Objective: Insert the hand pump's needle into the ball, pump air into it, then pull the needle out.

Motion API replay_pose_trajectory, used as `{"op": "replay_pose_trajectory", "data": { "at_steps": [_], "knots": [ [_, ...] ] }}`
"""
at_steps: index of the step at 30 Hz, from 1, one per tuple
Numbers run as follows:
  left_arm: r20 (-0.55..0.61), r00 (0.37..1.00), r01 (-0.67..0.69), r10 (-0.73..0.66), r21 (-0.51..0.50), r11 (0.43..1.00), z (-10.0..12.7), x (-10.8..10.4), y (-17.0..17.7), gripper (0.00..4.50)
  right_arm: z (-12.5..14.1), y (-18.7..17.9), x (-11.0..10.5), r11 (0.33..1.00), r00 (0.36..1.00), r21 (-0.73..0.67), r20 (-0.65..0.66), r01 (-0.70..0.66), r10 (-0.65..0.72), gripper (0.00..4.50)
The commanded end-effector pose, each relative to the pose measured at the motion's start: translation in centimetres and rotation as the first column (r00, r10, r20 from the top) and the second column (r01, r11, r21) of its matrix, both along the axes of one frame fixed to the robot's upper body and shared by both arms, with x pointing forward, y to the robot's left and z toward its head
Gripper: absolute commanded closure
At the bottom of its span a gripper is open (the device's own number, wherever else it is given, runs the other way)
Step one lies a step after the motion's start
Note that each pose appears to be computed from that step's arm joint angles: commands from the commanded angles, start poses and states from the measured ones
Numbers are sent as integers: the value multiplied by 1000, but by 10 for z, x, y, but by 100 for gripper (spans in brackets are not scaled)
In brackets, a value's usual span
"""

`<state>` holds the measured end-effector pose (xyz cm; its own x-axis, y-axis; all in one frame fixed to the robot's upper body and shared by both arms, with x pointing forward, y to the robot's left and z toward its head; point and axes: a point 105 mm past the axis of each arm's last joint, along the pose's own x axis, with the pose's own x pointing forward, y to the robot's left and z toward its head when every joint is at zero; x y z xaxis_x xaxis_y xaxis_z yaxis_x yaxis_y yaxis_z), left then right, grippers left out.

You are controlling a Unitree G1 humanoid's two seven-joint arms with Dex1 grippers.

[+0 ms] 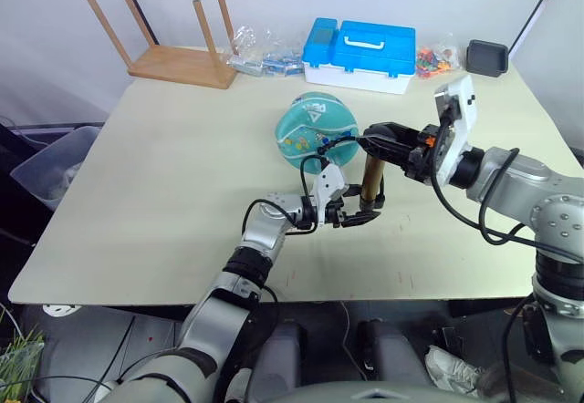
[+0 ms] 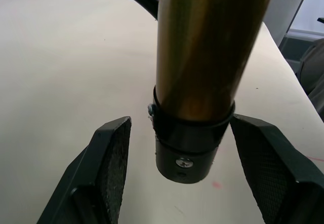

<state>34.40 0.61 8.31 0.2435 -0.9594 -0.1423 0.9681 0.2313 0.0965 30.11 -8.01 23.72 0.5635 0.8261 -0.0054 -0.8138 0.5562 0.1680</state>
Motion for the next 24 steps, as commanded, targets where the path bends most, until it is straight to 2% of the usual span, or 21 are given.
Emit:
{"op": "replay_pose_trajectory", "data": {
  "at_steps": [1,23,24],
  "knots": [
    [46,998,31,-31,-2,1000,7,-1,-5,119,20,-1,-8,1000,996,15,84,-15,14,286],
    [62,997,47,-47,2,999,6,0,-10,119,19,-3,-12,1000,997,20,73,-7,5,286],
    [63,997,49,-49,4,999,5,0,-11,145,19,-3,-12,1000,997,21,72,-7,5,286]
  ]
}}
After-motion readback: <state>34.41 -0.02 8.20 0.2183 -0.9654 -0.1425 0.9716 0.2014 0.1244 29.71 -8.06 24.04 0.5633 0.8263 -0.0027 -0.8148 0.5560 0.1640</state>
